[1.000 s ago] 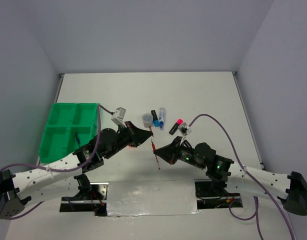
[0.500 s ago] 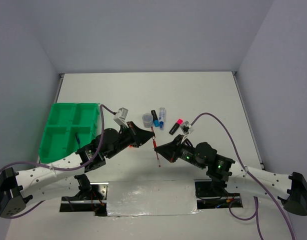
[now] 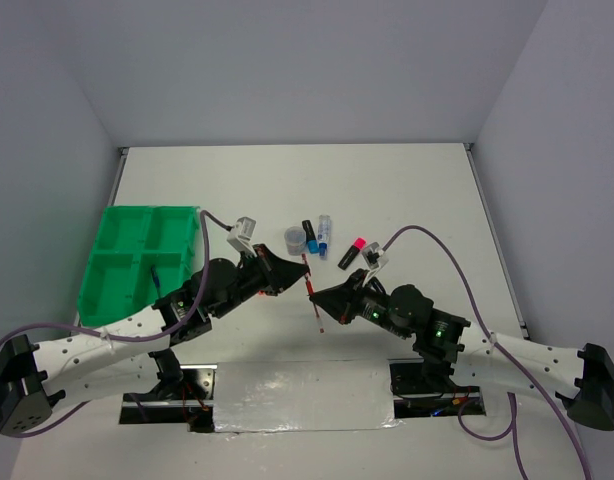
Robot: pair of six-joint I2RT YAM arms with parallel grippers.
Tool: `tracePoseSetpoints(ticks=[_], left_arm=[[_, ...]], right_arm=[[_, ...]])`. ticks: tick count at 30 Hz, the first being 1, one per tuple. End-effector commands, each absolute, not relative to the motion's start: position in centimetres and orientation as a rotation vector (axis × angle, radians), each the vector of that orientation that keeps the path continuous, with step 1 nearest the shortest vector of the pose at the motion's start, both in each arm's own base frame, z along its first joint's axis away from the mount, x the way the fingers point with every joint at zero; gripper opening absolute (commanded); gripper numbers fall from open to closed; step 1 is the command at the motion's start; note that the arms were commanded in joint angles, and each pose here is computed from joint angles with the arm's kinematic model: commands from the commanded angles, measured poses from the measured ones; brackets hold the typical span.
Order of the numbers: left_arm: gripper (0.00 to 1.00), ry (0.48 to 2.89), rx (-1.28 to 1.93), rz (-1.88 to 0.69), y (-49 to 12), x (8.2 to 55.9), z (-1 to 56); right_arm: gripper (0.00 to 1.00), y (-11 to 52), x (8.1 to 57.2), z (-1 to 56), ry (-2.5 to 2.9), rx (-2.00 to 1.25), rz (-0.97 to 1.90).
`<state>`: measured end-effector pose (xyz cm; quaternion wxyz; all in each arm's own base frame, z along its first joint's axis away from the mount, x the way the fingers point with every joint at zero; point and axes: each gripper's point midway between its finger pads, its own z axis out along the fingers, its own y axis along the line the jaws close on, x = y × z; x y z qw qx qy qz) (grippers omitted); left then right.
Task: Sort the stationery into containers
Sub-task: Close the pen cap on the pen.
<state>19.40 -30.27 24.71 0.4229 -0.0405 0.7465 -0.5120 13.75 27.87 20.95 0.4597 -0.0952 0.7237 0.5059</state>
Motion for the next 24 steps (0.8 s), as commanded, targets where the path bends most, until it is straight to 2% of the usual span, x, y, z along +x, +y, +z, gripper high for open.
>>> tracePoseSetpoints(ticks=[1,13,24], left_arm=[[0.0,1.832,-0.095,-1.34,-30.4,18.9,25.8],[0.0,1.791,-0.186,-1.257,-28.8,20.2,27.6],[0.0,1.757,-0.181,-1.234,-29.0,21.0,30.1]], right_arm=[[0.0,27.3,15.3,24.7,1.69,-0.116,1.243],[0.0,29.6,13.3,22.6,1.773,-0.253,1.324],[0.0,28.1,13.9,23.1,1.741,-0.174,1.302]])
